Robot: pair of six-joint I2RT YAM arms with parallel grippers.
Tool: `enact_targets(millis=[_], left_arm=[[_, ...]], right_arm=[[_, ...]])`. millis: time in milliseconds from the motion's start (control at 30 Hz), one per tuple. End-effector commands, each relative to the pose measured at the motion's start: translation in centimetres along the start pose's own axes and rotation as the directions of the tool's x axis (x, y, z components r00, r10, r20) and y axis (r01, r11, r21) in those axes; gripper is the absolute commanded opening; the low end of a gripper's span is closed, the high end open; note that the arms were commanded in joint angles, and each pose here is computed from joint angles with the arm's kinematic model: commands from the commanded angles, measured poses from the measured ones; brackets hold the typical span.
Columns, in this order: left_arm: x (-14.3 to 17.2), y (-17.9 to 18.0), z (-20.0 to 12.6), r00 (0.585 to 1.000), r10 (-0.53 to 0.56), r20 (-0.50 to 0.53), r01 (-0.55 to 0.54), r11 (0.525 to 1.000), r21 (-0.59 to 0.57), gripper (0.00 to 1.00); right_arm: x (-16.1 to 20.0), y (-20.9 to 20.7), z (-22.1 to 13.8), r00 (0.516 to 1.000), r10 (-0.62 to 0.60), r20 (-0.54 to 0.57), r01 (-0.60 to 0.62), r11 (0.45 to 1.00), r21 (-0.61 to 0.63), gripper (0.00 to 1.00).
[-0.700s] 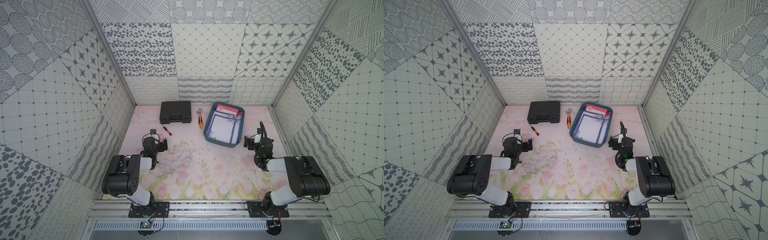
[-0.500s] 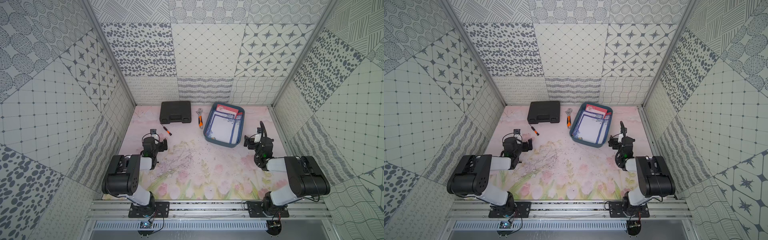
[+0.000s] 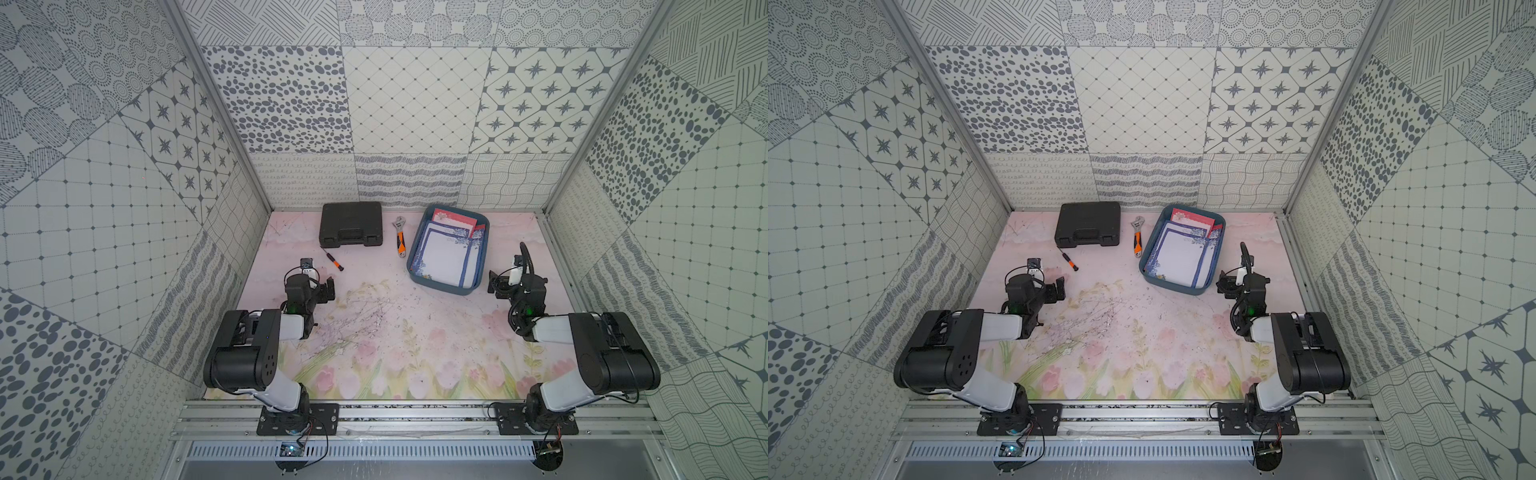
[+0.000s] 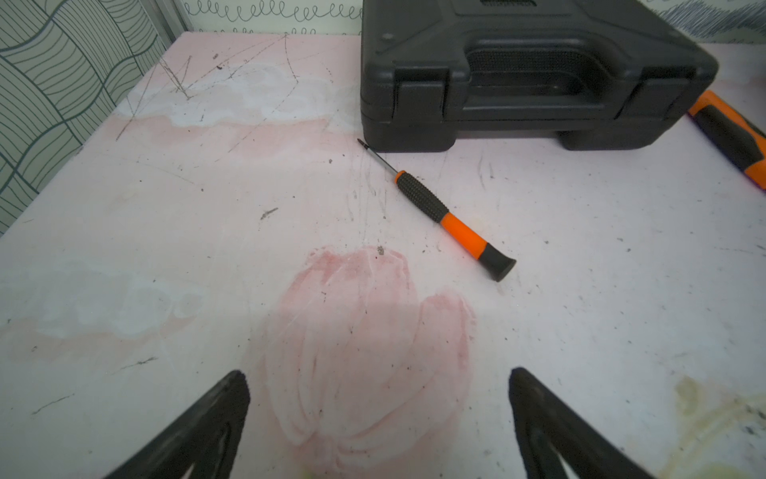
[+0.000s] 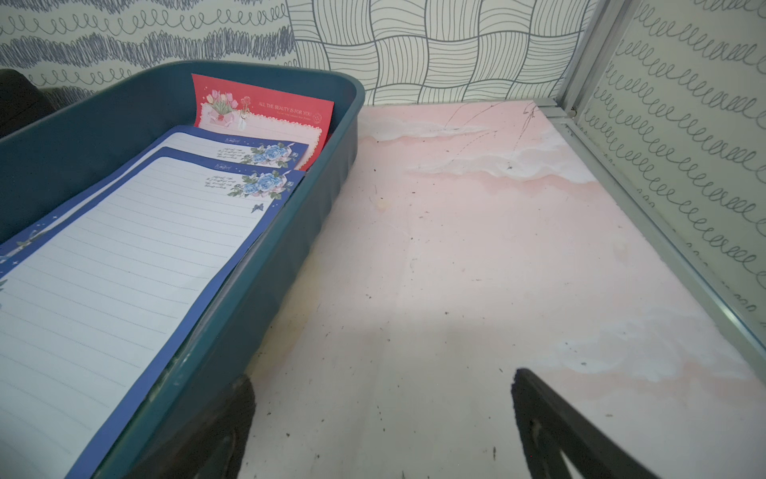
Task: Take out the stationery paper from the storage box
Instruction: Move the storage box to the center of the board.
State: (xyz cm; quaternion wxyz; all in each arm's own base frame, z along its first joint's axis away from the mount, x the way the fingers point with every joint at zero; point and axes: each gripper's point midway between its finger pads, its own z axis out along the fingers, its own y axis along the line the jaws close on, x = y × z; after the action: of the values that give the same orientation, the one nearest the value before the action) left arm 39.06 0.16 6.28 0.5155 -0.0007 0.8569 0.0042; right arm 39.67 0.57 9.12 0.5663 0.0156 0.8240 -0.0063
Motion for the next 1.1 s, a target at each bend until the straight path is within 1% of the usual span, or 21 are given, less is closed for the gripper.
enact_targets(millis=[0,767,800,833,867,900,967,1033,1067], left_arm=[[-1.6,-0.1,0.1,0.998,0.009,0.062,-0.010,1.000,0.012,0.99],[-1.6,-0.2,0.1,0.998,0.006,0.060,-0.007,1.000,0.019,0.99],[-1.6,-0.2,0.1,0.998,0.008,0.059,-0.009,1.000,0.019,0.98],[-1.6,-0.2,0.1,0.998,0.008,0.060,-0.009,1.000,0.017,0.93],[-1.8,-0.1,0.1,0.998,0.012,0.067,-0.012,1.000,0.010,0.90],[-2.1,-0.1,0.0,0.998,0.013,0.055,-0.014,1.000,0.006,0.89],[-3.0,0.2,-0.4,1.000,0.003,-0.004,-0.003,1.000,-0.017,0.89],[-4.6,1.0,-1.0,0.997,-0.026,-0.070,0.020,0.997,-0.077,0.89],[-5.1,1.0,-1.3,0.997,-0.024,-0.080,0.017,0.996,-0.083,0.88]], right_arm=[[-1.7,0.4,0.4,0.998,-0.006,0.061,0.006,1.000,-0.013,0.98],[-1.7,0.2,0.3,0.998,0.001,0.060,0.000,1.000,-0.009,0.98],[-1.8,-0.1,0.3,0.998,0.008,0.064,-0.008,1.000,0.005,0.98],[-2.1,-0.4,0.3,0.997,0.018,0.069,-0.019,1.000,0.023,0.98],[-2.6,-0.5,0.1,0.997,0.021,0.072,-0.023,0.999,0.029,0.98],[-3.3,-0.3,-0.3,0.998,0.011,0.063,-0.012,1.000,0.021,0.98],[-4.3,-0.7,-1.1,0.999,0.005,0.036,-0.007,0.999,0.040,0.98],[-5.6,-1.2,-1.8,0.999,0.020,0.043,-0.023,0.997,0.072,0.98],[-6.0,-1.5,-2.1,0.998,0.033,0.046,-0.037,0.996,0.084,0.98]])
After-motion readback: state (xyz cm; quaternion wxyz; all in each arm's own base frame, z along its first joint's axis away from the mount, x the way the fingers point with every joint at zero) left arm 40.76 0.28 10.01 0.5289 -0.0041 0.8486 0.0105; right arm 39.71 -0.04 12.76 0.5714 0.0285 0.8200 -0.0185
